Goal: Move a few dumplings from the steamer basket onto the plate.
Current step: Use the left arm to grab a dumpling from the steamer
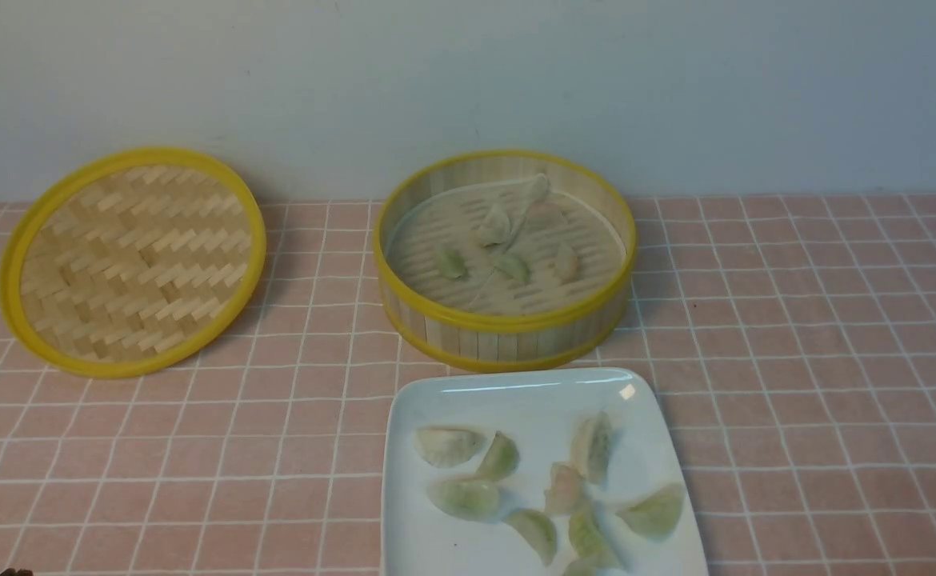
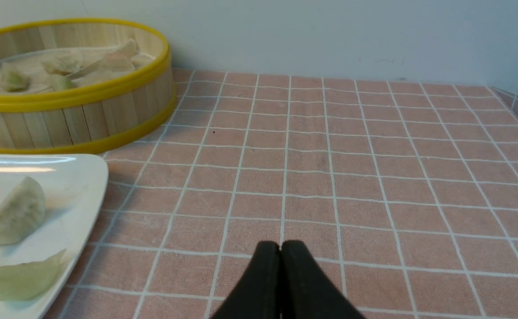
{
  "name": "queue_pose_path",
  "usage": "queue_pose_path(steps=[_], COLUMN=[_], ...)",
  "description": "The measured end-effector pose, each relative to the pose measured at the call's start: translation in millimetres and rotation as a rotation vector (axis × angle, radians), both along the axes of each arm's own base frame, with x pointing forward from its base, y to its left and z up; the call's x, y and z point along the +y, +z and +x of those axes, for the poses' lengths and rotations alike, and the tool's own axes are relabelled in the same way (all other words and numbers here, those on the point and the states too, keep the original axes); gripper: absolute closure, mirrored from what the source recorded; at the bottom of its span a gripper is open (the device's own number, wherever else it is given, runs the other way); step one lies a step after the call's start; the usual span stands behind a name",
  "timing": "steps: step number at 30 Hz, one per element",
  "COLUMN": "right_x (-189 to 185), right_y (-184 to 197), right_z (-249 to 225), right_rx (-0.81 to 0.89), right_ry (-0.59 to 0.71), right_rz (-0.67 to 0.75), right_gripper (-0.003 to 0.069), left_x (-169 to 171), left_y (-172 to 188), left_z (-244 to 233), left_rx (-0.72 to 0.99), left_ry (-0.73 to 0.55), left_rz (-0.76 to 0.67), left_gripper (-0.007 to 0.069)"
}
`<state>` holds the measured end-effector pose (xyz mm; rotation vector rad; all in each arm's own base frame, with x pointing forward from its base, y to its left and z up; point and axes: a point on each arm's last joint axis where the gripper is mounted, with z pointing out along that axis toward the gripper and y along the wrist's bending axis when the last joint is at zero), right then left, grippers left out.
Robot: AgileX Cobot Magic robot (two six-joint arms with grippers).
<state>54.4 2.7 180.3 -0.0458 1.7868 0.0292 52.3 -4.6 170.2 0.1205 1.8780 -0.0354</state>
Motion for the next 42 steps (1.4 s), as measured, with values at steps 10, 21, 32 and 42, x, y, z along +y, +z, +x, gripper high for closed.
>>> queue_pose_path(steps=[10, 21, 32, 42], right_x=[3, -5, 15, 18], right_y=[15, 28, 161, 179], right_z=[2, 2, -4, 101], right_rx=[-0.148, -0.284, -0.202, 0.505], right_ry=[-0.041, -0.103, 0.132, 0.105], right_rz=[0.625, 1.05, 0.444, 0.109], right_gripper=[0.0673, 0.0673, 0.0673, 0.067], left_x=[1, 19, -19, -49], left_y=[38, 88, 208, 151], left_z=[4, -9, 63, 211], left_rx=[-0.382, -0.794, -0.021, 0.771], left_ry=[0.061, 0.127, -0.027, -0.151], left_rz=[-0.512, -0.742, -0.449, -0.192], left_gripper=[0.0631, 0.0631, 0.0631, 0.0631])
